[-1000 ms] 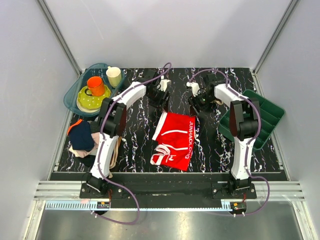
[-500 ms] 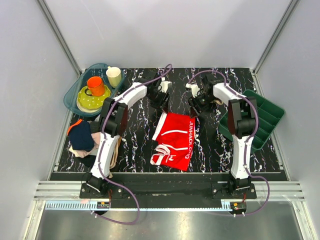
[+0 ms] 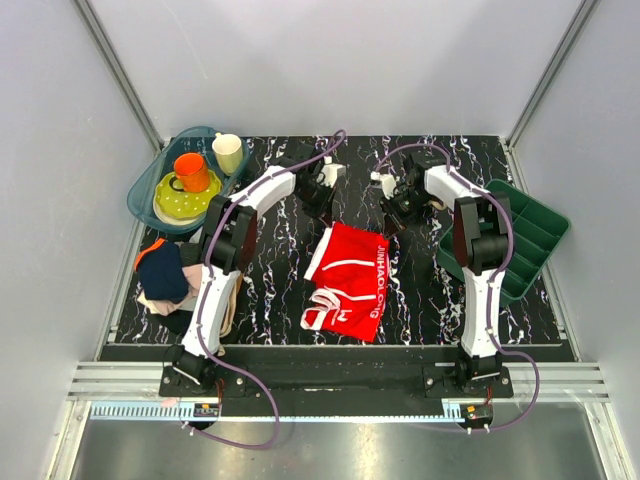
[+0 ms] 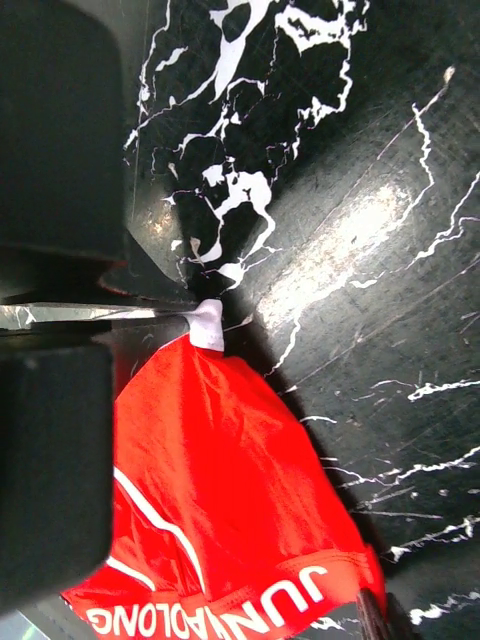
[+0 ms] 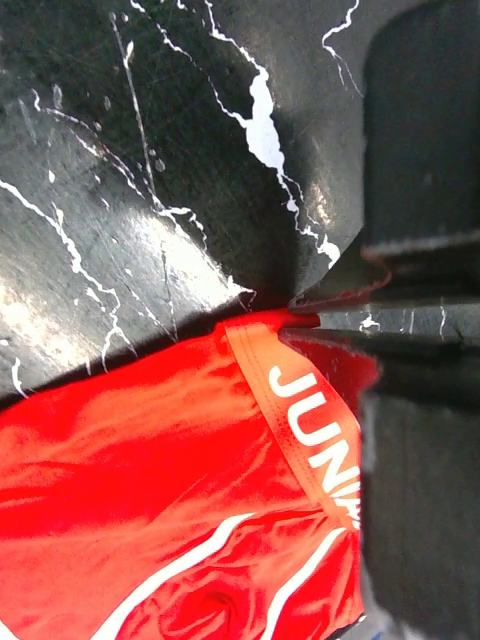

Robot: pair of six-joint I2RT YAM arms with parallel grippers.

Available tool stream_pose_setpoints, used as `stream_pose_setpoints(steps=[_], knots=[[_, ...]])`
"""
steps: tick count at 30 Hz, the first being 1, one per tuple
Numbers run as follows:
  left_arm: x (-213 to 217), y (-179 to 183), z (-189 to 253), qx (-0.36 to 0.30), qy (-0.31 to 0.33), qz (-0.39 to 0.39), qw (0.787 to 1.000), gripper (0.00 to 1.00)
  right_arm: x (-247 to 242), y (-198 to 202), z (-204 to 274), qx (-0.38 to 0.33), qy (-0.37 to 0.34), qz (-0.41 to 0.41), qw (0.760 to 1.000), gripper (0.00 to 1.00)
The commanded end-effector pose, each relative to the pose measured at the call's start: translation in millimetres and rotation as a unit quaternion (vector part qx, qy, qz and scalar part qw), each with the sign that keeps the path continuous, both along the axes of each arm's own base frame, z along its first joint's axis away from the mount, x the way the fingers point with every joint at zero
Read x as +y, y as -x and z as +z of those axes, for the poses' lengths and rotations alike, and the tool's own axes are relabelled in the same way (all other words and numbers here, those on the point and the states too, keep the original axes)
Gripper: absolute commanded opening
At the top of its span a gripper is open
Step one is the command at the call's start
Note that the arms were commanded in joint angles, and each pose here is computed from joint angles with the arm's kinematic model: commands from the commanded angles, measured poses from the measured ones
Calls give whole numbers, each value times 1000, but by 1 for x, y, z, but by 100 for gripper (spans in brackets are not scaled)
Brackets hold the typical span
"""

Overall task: Roll the underwear
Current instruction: Flatten out the underwear at the center of the board.

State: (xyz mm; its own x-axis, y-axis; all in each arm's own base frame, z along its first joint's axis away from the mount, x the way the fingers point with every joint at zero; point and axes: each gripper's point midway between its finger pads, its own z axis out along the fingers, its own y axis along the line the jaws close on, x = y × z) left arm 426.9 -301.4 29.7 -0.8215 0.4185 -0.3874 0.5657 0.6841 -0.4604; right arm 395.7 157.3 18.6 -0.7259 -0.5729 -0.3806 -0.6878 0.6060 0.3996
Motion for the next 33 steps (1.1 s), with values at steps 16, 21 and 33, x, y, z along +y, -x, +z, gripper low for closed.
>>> stream_pose_setpoints(steps=[16, 21, 33], knots=[[37, -94, 136, -223, 119, 140, 957, 0, 28, -103, 120, -188, -50, 16, 981, 0], [37, -98, 159, -267, 128, 120, 948, 0, 30, -108, 128, -203, -57, 28, 977, 0], [36, -49, 246, -361, 143, 70, 919, 0, 30, -72, 229, -329, -95, 53, 938, 0]])
